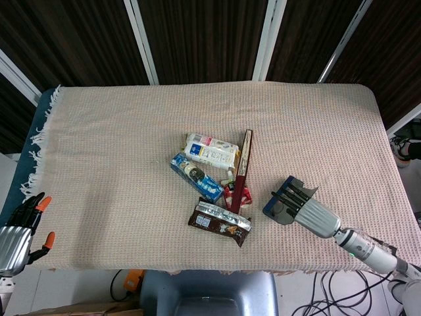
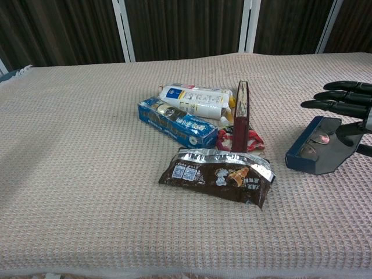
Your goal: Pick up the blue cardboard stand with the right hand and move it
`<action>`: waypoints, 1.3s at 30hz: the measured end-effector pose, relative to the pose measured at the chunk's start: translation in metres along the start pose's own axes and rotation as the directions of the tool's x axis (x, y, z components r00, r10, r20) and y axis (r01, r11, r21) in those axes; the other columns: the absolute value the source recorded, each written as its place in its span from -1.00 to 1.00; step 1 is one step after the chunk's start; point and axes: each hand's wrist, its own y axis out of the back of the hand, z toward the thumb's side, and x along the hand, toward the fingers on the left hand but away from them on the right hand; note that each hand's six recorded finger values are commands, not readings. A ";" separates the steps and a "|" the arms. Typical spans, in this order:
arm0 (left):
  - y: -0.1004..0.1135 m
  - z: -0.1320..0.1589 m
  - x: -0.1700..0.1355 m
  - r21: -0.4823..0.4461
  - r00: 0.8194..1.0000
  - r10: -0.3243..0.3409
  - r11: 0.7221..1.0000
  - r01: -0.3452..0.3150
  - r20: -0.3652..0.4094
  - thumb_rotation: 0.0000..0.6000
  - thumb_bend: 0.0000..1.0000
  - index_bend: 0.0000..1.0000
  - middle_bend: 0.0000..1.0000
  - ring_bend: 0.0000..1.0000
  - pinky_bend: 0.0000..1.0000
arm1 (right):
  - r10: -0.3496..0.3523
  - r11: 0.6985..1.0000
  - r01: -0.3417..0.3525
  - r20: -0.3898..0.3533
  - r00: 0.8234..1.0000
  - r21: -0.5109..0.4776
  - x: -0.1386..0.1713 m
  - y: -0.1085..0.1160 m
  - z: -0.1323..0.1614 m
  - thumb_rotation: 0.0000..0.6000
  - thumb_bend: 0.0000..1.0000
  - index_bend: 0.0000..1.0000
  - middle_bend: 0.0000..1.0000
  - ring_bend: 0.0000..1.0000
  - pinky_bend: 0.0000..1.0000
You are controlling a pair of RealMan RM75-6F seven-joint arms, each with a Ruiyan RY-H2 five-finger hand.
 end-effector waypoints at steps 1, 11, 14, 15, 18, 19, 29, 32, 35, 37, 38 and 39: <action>0.000 0.000 0.000 -0.002 1.000 0.002 1.000 -0.002 0.001 1.00 -0.16 -1.00 -1.00 -0.99 -0.72 | -0.001 1.000 0.001 0.001 1.000 -0.008 -0.001 0.001 0.001 1.00 0.43 0.50 -0.86 -1.00 -1.00; 0.002 -0.003 0.000 -0.004 1.000 0.008 1.000 -0.008 -0.010 1.00 -0.15 -1.00 -1.00 -0.99 -0.72 | 0.045 0.998 -0.044 0.000 0.999 -0.053 -0.037 0.007 0.000 1.00 0.43 0.50 -0.86 -1.00 -1.00; 0.001 -0.004 0.001 -0.005 1.000 0.004 1.000 -0.005 -0.013 1.00 -0.15 -1.00 -1.00 -0.99 -0.72 | 0.053 0.997 -0.053 0.002 0.999 -0.063 -0.048 0.009 -0.001 1.00 0.43 0.50 -0.86 -1.00 -1.00; 0.001 -0.004 0.001 -0.005 1.000 0.003 1.000 -0.003 -0.013 1.00 -0.15 -1.00 -1.00 -0.99 -0.72 | 0.056 0.996 -0.056 0.002 0.998 -0.068 -0.051 0.009 0.000 1.00 0.43 0.50 -0.86 -1.00 -1.00; 0.001 -0.004 0.002 -0.006 1.000 -0.001 1.000 0.001 -0.009 1.00 -0.15 -1.00 -1.00 -0.99 -0.72 | 0.068 0.995 -0.067 0.003 0.998 -0.080 -0.061 0.010 0.001 1.00 0.43 0.50 -0.86 -1.00 -1.00; 0.000 -0.004 0.003 -0.006 1.000 -0.003 1.000 0.003 -0.009 1.00 -0.15 -1.00 -1.00 -0.99 -0.72 | 0.072 0.994 -0.071 0.003 0.997 -0.080 -0.063 0.009 0.001 1.00 0.43 0.50 -0.86 -1.00 -1.00; -0.002 -0.002 0.003 -0.002 1.000 -0.013 1.000 0.013 -0.006 1.00 -0.15 -1.00 -1.00 -0.99 -0.71 | 0.123 0.990 -0.121 0.024 0.992 -0.071 -0.085 0.001 -0.001 1.00 0.43 0.49 -0.86 -1.00 -1.00; -0.003 -0.002 0.004 -0.002 1.000 -0.016 1.000 0.016 -0.005 1.00 -0.16 -1.00 -1.00 -0.99 -0.71 | 0.126 0.990 -0.124 0.033 0.991 -0.066 -0.090 -0.001 -0.003 1.00 0.43 0.48 -0.86 -1.00 -1.00; -0.004 -0.002 0.005 -0.002 1.000 -0.021 1.000 0.021 -0.007 1.00 -0.15 -1.00 -1.00 -0.99 -0.71 | 0.126 0.990 -0.123 0.039 0.991 -0.068 -0.095 -0.001 -0.004 1.00 0.43 0.44 -0.86 -1.00 -1.00; -0.003 -0.002 0.005 -0.002 1.000 -0.020 1.000 0.020 -0.008 1.00 -0.15 -1.00 -1.00 -0.99 -0.71 | 0.126 0.990 -0.123 0.044 0.991 -0.068 -0.100 -0.002 -0.005 1.00 0.43 0.41 -0.86 -1.00 -1.00; -0.003 -0.002 0.004 -0.002 1.000 -0.018 1.000 0.018 -0.007 1.00 -0.15 -1.00 -1.00 -0.99 -0.71 | 0.128 0.990 -0.124 0.046 0.991 -0.068 -0.103 -0.002 -0.004 1.00 0.43 0.38 -0.86 -1.00 -1.00; -0.003 -0.002 0.004 -0.003 1.000 -0.018 1.000 0.018 -0.007 1.00 -0.15 -1.00 -1.00 -0.99 -0.71 | 0.130 0.990 -0.127 0.047 0.990 -0.069 -0.105 -0.003 -0.004 1.00 0.43 0.35 -0.85 -1.00 -1.00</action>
